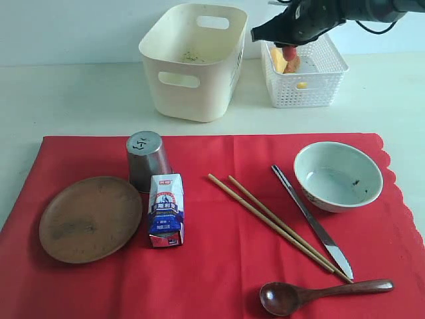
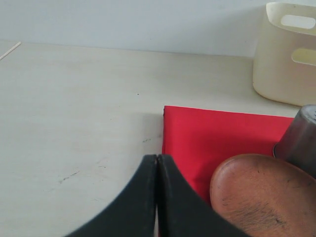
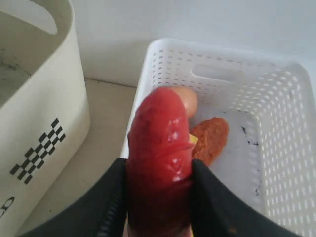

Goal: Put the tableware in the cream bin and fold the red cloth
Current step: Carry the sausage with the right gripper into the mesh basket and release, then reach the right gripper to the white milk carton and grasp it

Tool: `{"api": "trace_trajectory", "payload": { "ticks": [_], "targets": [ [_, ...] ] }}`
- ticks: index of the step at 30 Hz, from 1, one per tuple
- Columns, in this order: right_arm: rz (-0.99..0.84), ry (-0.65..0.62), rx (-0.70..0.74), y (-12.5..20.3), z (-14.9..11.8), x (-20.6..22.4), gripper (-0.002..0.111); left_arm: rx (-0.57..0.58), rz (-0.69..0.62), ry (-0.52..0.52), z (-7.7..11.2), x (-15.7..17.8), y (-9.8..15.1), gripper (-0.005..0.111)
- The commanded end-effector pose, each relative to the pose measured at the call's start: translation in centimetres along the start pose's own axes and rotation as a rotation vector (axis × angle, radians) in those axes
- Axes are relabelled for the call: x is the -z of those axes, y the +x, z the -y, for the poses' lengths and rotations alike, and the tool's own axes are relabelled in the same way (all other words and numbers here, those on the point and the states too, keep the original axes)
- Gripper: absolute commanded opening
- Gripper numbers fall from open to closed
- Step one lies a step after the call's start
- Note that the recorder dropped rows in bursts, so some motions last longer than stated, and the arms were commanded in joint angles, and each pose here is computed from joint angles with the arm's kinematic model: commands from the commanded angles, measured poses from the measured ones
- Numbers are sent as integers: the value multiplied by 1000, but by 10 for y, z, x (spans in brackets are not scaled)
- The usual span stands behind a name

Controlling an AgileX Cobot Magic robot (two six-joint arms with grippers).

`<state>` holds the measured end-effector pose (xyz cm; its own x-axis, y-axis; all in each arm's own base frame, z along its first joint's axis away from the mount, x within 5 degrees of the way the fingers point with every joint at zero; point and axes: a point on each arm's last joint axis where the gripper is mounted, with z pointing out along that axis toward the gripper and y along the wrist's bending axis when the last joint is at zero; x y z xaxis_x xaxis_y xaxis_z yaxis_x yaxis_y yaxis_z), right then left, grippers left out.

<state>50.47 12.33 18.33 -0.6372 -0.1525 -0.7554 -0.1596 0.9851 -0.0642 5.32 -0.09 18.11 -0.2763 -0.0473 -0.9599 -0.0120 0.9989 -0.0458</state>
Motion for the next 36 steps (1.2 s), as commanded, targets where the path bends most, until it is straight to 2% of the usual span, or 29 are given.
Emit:
{"api": "trace_trajectory", "payload": {
  "ticks": [1,4,6,10,14,17,24,30,34,36],
  "targets": [
    [18,1,3,2,2,-9,0,-3,14,5,0,0,0,1],
    [10,8,26,6,3,-13,6,-3,14,5,0,0,0,1],
    [3,8,27,8,3,-15,15,-3,14,5,0,0,0,1],
    [-2,9,7,10,2,-16,42,-3,14,5,0,0,0,1],
    [-11,14,-19,9,3,-15,73,-3,14,5,0,0,0,1],
    [-35,27,-25,8,5,-10,82,-3,14,5,0,0,0,1],
    [-82,73,-53,-11,12,27,82,-3,14,5,0,0,0,1],
    [-113,54,-155,-29,14,66,80,-3,14,5,0,0,0,1],
    [-179,32,-190,-33,13,91,74,-3,14,5,0,0,0,1],
    [-213,17,-201,-34,12,100,65,-3,14,5,0,0,0,1]
  ]
}}
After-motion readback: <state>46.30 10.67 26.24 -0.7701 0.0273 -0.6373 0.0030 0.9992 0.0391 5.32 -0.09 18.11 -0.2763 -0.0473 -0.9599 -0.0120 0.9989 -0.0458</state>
